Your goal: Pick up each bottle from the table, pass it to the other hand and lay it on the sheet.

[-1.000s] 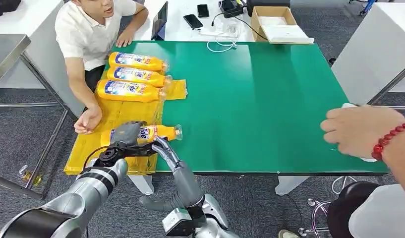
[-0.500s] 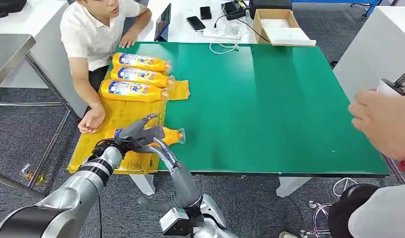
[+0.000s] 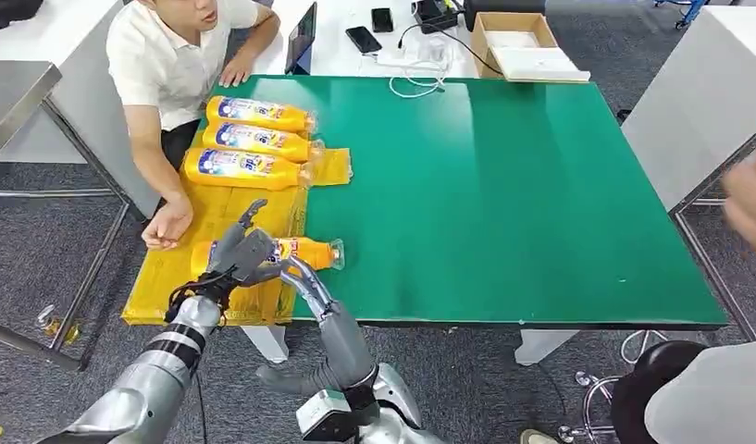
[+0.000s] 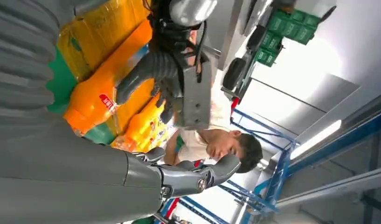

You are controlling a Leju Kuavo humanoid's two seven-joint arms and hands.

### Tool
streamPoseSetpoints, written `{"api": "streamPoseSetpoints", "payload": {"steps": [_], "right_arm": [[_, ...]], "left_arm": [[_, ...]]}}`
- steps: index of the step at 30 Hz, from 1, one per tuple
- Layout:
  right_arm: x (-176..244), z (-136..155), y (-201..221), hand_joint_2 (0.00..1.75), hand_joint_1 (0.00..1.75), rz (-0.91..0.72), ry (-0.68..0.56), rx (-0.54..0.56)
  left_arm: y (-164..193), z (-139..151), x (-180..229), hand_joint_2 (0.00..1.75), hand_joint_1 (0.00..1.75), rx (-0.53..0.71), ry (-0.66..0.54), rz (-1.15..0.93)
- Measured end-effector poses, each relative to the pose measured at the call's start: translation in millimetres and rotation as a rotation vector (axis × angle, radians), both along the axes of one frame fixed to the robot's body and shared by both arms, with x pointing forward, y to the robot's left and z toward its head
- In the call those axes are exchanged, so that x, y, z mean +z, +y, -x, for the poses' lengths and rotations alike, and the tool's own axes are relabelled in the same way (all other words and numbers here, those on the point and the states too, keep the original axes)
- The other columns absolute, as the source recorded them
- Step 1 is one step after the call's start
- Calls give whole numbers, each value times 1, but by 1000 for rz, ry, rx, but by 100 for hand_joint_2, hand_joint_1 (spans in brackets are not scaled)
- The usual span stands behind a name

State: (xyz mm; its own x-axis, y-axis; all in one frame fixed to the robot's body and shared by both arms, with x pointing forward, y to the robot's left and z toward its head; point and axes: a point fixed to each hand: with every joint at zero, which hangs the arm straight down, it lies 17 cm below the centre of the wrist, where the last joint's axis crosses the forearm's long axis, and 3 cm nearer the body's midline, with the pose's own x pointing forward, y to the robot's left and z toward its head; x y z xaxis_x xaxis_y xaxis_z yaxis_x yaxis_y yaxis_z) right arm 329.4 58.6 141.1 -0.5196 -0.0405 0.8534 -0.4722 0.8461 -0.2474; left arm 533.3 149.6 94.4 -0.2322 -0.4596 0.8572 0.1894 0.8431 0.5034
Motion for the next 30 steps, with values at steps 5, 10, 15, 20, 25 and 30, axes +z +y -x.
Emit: {"api": "streamPoseSetpoints", "payload": {"steps": [5, 10, 15, 20, 25, 30], "right_arm": [[-2, 0, -2, 175, 0, 8, -6, -16], [2, 0, -9, 175, 0, 0, -20, -48], [8, 1, -14, 175, 0, -20, -30, -69], [32, 7, -39, 175, 0, -86, -79, -148], [49, 11, -56, 175, 0, -141, -95, -184], [70, 4, -103, 175, 0, -200, -138, -370]], "left_arm": [[5, 12, 31, 175, 0, 32, -19, 333], [16, 29, 67, 175, 0, 30, -53, 630], [24, 40, 85, 175, 0, 27, -83, 728], [36, 66, 93, 175, 0, 32, -89, 863], [40, 82, 101, 175, 0, 36, -119, 876], [46, 113, 100, 175, 0, 63, -151, 872]]}}
